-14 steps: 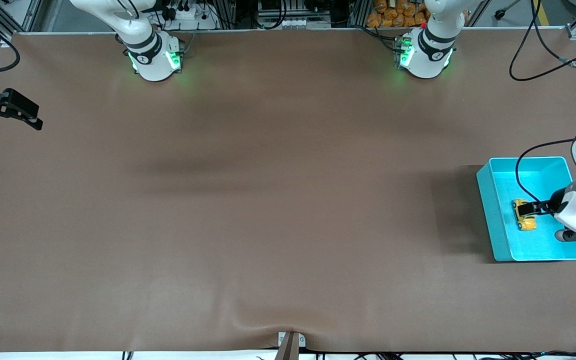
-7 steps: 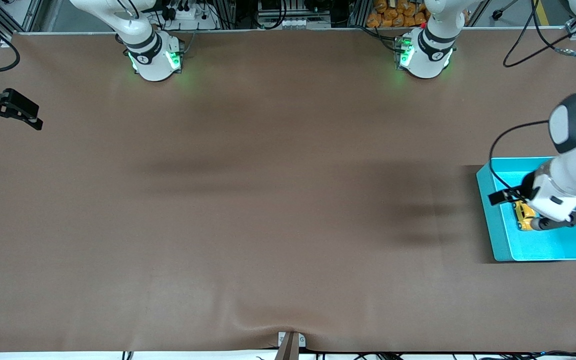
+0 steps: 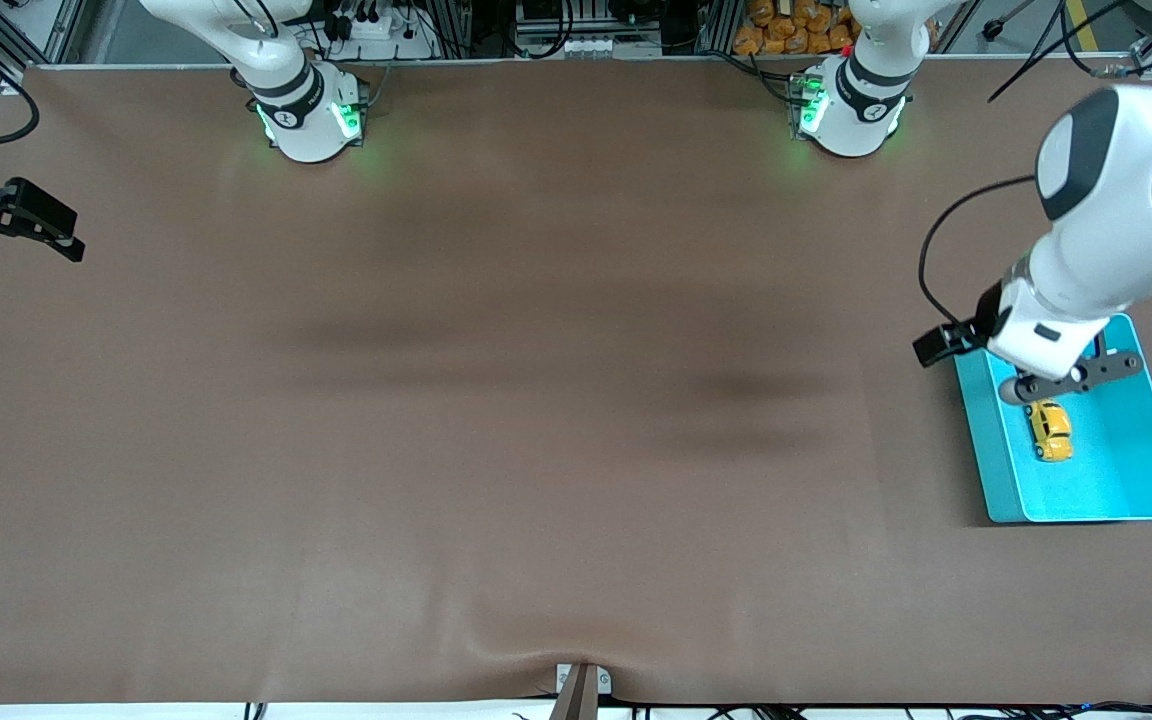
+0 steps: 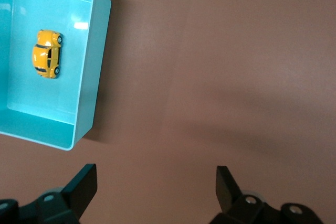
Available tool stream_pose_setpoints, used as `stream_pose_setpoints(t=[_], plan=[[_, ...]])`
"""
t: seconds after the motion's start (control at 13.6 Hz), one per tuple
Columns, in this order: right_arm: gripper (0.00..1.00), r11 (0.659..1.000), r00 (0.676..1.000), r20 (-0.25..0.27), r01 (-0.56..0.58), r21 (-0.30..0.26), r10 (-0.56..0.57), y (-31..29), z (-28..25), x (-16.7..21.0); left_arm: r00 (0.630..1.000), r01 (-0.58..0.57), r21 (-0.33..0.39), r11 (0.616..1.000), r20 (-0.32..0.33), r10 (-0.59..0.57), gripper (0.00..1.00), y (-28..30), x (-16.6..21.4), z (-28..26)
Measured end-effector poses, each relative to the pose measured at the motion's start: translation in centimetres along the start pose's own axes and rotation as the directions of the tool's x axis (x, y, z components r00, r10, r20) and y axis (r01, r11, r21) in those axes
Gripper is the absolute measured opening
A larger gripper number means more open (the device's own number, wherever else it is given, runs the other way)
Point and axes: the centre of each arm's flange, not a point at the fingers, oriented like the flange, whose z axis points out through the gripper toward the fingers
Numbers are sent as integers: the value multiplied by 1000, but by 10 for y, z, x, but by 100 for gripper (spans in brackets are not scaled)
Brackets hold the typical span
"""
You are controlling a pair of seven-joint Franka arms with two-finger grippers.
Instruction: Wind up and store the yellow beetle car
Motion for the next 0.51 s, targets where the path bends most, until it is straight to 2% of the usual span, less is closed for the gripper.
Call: stream_pose_setpoints(t=[0.51], plan=[[100,1000,1000,-1,0,0,0,0,0,0,997,-60,46,997,41,58,100,-4,-32,-81]])
